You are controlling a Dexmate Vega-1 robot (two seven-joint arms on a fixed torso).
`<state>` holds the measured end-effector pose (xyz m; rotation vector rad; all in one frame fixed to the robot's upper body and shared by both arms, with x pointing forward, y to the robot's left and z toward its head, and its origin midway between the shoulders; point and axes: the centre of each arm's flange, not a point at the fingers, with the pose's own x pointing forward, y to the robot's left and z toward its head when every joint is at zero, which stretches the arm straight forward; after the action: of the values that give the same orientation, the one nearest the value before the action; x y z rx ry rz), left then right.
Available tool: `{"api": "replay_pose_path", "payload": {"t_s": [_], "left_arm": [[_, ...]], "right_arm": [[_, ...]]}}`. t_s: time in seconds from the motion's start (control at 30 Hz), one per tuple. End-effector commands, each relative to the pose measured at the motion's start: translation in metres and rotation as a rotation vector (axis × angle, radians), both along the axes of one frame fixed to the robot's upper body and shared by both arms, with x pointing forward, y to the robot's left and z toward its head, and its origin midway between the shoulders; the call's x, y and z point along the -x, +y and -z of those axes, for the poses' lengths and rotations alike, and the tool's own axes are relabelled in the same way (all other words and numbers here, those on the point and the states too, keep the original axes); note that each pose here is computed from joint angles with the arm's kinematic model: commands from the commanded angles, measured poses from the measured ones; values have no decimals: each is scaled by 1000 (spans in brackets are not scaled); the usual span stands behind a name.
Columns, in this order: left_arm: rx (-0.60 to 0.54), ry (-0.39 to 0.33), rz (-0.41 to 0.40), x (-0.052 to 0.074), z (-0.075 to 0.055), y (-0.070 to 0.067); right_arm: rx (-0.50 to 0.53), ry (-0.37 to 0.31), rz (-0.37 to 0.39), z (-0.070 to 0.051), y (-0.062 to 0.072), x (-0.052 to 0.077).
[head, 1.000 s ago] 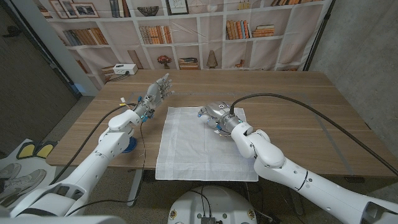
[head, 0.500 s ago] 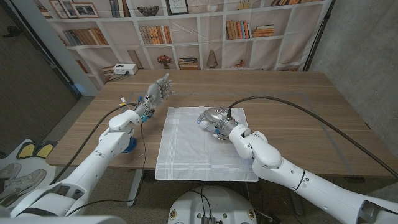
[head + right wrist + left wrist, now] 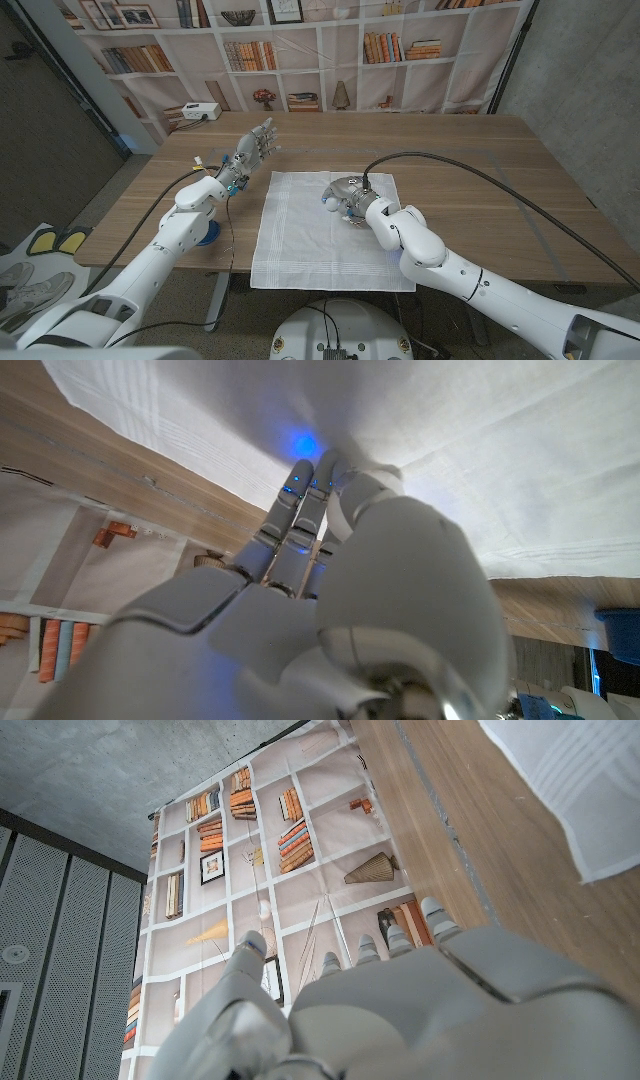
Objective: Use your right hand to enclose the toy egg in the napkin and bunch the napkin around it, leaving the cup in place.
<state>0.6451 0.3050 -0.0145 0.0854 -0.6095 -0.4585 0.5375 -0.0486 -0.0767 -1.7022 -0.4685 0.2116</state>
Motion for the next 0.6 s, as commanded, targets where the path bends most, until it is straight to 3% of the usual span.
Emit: {"api": "replay_pose_path", "payload": {"t_s": [0.03, 0.33, 0.6], "left_arm": [[-1, -6, 6, 2, 0, 0], [-6, -6, 13, 3, 0, 1], [-2, -6, 10, 5, 2, 2]], "right_arm": [[42, 104, 93, 2, -4, -3], [39, 44, 139, -9, -12, 4], [-27, -92, 155, -23, -22, 12]]}}
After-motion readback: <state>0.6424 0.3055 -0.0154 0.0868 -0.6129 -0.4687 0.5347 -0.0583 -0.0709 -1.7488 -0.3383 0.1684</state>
